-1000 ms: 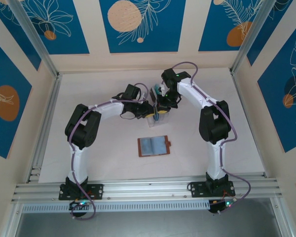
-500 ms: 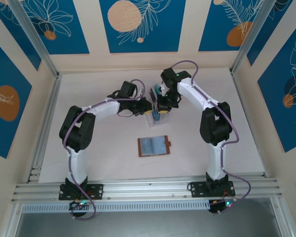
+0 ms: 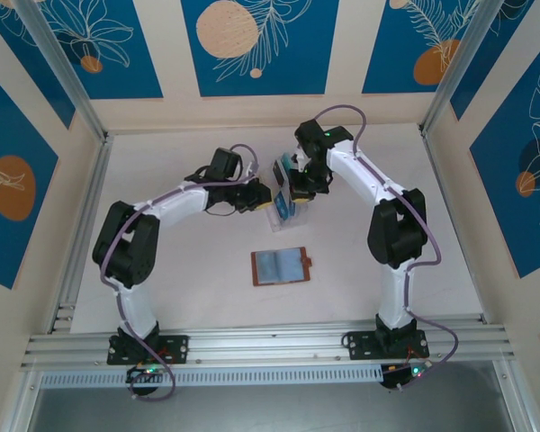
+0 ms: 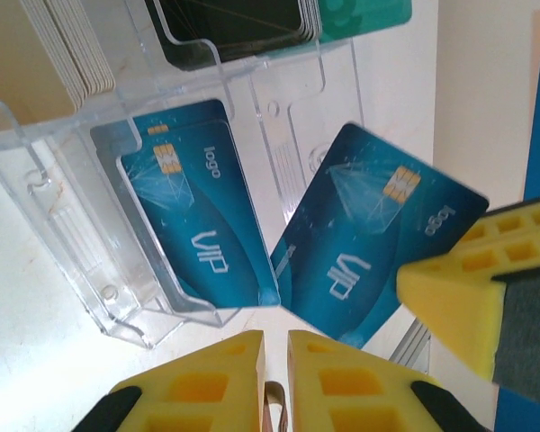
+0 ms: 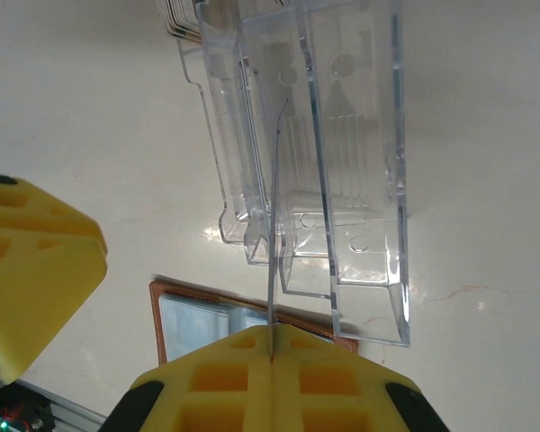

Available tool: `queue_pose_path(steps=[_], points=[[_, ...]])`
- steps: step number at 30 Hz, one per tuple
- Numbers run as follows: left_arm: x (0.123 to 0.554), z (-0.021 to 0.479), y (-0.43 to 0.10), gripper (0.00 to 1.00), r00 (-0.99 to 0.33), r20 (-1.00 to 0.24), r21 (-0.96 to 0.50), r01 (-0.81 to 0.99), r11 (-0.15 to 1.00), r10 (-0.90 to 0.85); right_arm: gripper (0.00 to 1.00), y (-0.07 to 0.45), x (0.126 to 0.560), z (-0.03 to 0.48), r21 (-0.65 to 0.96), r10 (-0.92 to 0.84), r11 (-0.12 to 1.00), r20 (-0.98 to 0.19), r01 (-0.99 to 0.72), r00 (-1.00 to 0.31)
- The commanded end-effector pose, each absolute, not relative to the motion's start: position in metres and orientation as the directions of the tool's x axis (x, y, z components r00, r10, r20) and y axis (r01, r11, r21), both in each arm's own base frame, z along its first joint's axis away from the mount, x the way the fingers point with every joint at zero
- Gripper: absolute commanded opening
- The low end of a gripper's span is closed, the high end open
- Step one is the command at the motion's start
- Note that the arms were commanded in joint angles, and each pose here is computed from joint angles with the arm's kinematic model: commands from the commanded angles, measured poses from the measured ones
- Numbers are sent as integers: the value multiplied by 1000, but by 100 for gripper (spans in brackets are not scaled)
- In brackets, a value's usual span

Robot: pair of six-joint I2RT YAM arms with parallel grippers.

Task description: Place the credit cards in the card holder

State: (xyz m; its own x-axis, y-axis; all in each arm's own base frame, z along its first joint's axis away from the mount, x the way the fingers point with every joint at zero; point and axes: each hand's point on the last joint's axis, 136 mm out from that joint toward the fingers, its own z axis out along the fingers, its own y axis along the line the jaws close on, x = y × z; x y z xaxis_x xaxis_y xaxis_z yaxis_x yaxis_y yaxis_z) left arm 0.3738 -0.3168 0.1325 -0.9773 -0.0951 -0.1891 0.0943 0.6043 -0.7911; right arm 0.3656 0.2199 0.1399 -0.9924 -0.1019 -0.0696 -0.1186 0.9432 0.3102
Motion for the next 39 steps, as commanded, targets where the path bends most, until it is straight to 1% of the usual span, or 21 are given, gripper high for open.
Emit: queue_pose_path(steps=[1, 3, 7, 11, 13, 17, 25, 33, 39], points=[[356, 141, -310, 14, -978, -201, -784, 125, 608, -58, 0, 216, 364, 175, 306, -82, 944, -149, -125, -985], [345, 139, -309, 15, -978, -207, -768, 142, 624, -32, 0, 215, 363, 183, 309, -78, 942, -173, -130, -982], [311, 121, -307, 15, -980, -196, -711, 173, 681, 45, 0, 213, 353, 203, 325, -74, 933, -239, -151, -968], [276, 104, -307, 15, -973, -194, -654, 223, 723, 125, 0, 213, 330, 217, 384, -72, 905, -291, -185, -954], [260, 94, -309, 16, -973, -171, -638, 230, 735, 156, 0, 214, 313, 215, 430, -76, 880, -293, -202, -953], [241, 76, -308, 16, -971, -140, -604, 237, 761, 192, 0, 221, 281, 197, 522, -102, 822, -257, -227, -961], [230, 48, -303, 15, -977, -90, -570, 210, 794, 194, 0, 239, 236, 148, 677, -148, 700, -172, -226, -974], [224, 20, -294, 15, -980, -38, -526, 184, 830, 194, 0, 247, 223, 108, 687, -190, 696, -105, -209, -976], [217, 11, -283, 14, -982, -20, -494, 175, 852, 190, 0, 245, 223, 83, 670, -184, 722, -57, -174, -981]])
